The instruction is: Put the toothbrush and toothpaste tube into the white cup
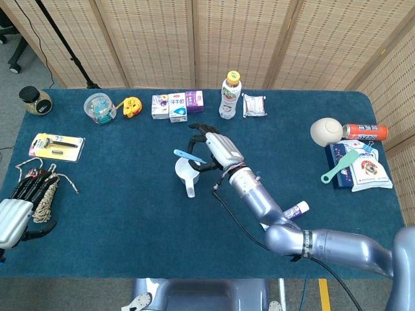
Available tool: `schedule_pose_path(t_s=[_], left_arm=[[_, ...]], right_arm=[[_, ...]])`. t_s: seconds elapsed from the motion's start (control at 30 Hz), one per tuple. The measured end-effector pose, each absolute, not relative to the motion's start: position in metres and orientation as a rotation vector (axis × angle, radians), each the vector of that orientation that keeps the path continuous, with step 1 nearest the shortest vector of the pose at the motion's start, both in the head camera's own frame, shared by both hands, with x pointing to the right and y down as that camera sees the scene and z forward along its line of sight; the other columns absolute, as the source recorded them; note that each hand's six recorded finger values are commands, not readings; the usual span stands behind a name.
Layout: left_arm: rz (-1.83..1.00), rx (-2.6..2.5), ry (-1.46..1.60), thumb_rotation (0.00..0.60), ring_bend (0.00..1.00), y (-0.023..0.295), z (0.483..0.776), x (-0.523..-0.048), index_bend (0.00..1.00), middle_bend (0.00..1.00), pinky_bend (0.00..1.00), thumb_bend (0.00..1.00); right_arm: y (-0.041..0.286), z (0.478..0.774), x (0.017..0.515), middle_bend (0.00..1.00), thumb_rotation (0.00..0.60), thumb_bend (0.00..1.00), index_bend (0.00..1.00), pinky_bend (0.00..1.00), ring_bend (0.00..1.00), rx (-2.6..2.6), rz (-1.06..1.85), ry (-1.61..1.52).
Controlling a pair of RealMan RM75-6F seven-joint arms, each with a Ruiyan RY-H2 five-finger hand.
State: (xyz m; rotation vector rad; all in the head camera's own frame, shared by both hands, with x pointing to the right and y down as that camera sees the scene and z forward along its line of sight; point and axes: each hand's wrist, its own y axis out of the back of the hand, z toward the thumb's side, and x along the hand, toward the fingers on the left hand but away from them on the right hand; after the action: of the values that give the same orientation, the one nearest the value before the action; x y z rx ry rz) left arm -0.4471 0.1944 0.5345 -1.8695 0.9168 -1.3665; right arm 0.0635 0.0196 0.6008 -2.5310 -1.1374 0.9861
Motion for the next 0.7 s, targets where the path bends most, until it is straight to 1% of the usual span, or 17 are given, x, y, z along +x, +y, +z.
schedule_pose_path(t_s=[0.3,0.5,0.7], left_arm=[[-1.364,-1.879,0.898,0.600,0.00,0.196,0.536,-0.445,0.00,0.00,0.00,0.24],[-1.362,-1.882,0.905,0.600,0.00,0.195,0.535,-0.447,0.00,0.00,0.00,0.24],[-1.357,-1.887,0.910,0.600,0.00,0.194,0.533,-0.449,0.00,0.00,0.00,0.24]], right_arm=[[0.019,0.601,0.029,0.11,0.600,0.43,0.54,0.00,0.00,-2.560,0.975,-1.164],[0.019,0.607,0.014,0.11,0.600,0.43,0.54,0.00,0.00,-2.587,0.996,-1.203],[0.027,0.615,0.006,0.11,0.600,0.43,0.54,0.00,0.00,-2.603,1.017,-1.197]])
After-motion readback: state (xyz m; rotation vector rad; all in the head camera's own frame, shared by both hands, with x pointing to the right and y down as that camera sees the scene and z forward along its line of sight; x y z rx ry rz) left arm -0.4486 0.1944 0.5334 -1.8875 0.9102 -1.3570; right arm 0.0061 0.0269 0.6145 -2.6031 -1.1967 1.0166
